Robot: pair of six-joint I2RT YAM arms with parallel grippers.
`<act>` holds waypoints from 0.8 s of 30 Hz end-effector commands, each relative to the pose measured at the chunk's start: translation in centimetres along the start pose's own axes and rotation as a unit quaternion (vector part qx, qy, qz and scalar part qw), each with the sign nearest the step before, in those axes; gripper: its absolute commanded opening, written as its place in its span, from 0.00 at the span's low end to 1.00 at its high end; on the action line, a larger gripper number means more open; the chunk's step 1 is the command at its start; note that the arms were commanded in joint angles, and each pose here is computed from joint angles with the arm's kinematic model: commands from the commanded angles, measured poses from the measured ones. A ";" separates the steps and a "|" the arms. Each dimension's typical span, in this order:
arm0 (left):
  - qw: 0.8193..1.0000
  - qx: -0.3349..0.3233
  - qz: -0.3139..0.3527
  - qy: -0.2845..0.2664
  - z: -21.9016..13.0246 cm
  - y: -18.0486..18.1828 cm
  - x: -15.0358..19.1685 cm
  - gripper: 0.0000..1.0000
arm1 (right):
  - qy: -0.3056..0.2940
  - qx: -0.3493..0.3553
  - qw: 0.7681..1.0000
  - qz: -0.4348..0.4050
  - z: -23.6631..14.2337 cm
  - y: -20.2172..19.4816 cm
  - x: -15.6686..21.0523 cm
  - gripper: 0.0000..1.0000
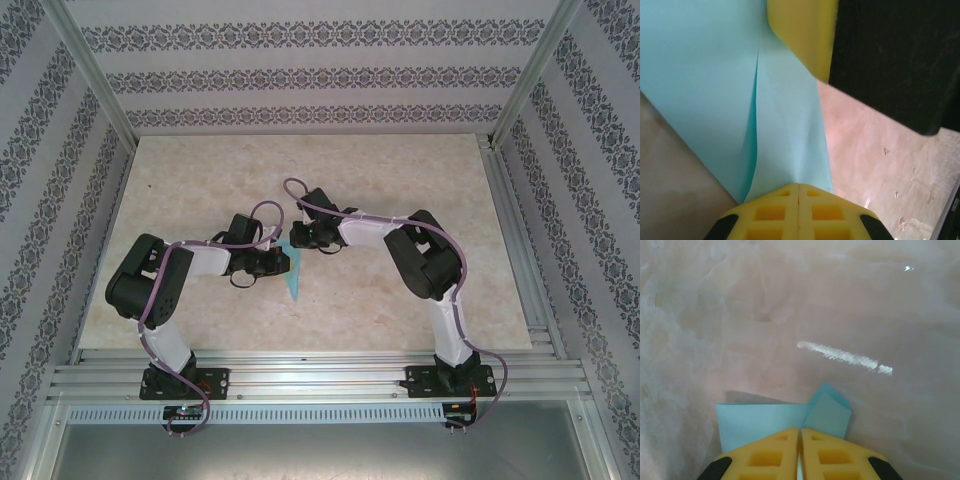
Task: Fold a paper plane with a square sheet of paper (fold left side to right side)
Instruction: Fold the wing for the fifth time at the center of the table.
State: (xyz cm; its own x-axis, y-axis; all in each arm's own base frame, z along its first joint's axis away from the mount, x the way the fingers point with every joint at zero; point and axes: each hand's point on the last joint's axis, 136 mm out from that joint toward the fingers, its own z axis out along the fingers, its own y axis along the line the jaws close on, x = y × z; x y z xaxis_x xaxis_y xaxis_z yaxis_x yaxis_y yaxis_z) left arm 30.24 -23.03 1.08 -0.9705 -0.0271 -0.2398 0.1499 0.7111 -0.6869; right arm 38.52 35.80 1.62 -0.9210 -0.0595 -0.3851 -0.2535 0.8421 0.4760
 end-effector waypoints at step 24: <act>0.989 -0.143 -0.010 0.044 2.1 7.3 4.2 0.00 | -0.095 -0.040 0.994 0.033 -10.5 2.3 2.7 0.14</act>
State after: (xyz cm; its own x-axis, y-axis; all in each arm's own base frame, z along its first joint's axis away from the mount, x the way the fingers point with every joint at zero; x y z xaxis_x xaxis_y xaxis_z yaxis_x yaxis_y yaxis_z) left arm 30.56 -23.27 1.12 -0.9658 -0.0238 -0.2580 0.1652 0.7105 -0.6841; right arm 34.71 30.78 10.38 -0.8567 0.0612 -0.5121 -0.2470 0.8230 0.5115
